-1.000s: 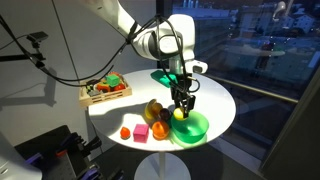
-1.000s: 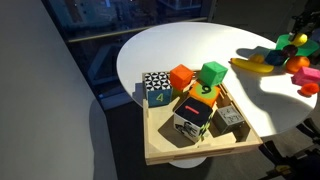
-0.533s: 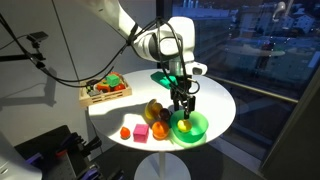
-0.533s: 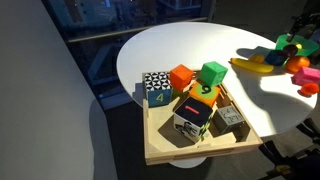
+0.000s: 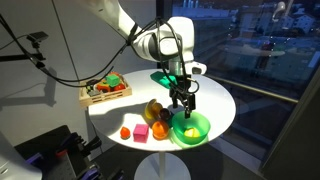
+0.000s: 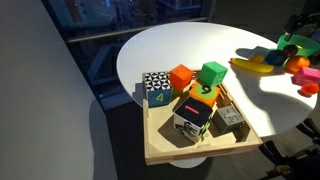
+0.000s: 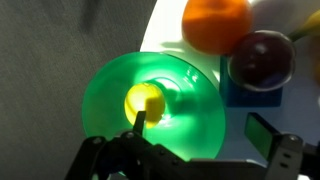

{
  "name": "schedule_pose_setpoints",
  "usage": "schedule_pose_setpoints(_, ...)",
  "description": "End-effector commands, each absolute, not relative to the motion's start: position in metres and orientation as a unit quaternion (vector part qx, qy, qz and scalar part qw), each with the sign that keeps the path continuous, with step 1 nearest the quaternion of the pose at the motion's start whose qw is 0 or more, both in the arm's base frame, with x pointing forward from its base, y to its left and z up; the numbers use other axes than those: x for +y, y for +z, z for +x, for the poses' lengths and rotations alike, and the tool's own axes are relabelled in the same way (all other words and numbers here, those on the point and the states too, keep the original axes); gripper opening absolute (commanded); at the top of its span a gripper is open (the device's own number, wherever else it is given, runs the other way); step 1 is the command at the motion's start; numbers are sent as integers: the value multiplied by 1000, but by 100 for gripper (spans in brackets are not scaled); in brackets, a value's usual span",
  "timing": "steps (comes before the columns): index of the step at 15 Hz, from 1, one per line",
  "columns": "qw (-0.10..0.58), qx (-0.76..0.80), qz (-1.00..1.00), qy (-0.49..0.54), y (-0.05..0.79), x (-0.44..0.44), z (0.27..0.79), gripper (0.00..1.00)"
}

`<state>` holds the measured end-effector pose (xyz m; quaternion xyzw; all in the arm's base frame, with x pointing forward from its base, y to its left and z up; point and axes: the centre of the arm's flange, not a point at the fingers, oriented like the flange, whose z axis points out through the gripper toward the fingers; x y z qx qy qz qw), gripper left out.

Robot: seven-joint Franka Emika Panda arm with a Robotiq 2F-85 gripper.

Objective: Pick up the yellow round fruit on the table and put it in the green bowl and then pick up the green bowl and move it to the left between the fruits and the wooden tray

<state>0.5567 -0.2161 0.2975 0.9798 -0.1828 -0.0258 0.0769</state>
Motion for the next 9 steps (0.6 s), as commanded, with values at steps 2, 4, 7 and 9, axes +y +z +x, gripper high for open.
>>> schedule_pose_setpoints(2,80,-168,982,-13,301,-203,564,100)
schedule_pose_setpoints(4,80,-160,984,-9,300,-197,567,100)
schedule_pose_setpoints(7,81,-149,985,-3,296,-191,570,100)
schedule_pose_setpoints(9,83,-144,986,1,292,-189,572,100)
